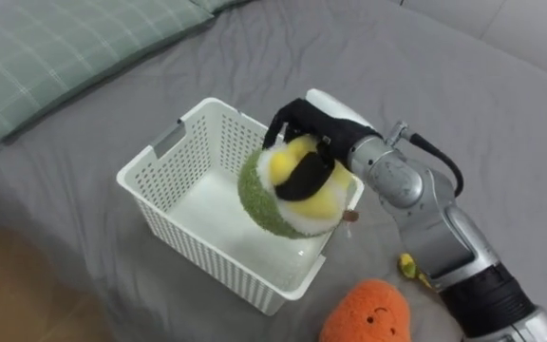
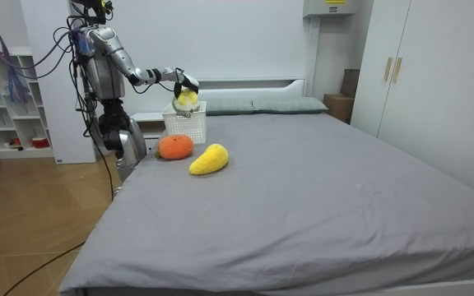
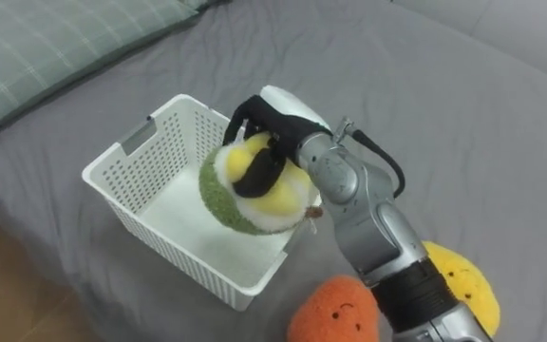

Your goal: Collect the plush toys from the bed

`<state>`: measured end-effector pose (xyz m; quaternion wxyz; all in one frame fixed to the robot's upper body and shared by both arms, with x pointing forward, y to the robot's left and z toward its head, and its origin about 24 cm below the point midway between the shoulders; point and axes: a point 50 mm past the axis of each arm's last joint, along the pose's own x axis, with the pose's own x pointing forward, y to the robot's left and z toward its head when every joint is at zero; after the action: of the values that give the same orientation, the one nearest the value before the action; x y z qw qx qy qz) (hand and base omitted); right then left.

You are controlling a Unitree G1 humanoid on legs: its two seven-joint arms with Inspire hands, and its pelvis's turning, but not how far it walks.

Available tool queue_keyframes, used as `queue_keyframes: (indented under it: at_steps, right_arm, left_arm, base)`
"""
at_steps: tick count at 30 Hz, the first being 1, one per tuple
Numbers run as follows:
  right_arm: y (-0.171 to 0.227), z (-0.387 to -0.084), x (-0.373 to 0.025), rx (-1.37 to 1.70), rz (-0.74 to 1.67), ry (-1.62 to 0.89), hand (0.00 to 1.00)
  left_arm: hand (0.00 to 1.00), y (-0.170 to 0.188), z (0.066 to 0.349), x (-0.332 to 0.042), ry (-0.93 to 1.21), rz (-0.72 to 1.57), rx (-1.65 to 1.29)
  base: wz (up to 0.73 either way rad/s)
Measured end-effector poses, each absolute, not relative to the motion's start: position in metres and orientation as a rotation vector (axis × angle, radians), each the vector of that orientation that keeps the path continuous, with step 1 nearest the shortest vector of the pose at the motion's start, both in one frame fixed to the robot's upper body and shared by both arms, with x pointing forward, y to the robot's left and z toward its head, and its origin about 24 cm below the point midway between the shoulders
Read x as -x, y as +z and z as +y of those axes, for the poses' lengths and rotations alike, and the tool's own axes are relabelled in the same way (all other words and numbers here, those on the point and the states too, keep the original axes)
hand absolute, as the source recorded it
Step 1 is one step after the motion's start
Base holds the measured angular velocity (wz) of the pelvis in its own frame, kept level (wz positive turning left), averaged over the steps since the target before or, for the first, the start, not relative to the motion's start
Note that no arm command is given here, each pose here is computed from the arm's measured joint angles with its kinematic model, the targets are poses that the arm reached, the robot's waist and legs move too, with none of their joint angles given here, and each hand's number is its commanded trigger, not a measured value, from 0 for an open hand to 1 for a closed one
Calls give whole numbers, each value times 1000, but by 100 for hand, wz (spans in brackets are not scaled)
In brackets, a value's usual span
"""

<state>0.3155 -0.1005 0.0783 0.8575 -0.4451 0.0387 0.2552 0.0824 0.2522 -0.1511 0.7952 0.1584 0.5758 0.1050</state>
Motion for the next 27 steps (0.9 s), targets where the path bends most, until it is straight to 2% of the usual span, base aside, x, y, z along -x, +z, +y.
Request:
queue_keyframes:
  at_steps: [27]
  right_arm:
    - [84,-100,-319,948,43,489,0]
  left_arm:
    - [0,-148,259,-89,230,1223,-382]
  base:
    - [0]
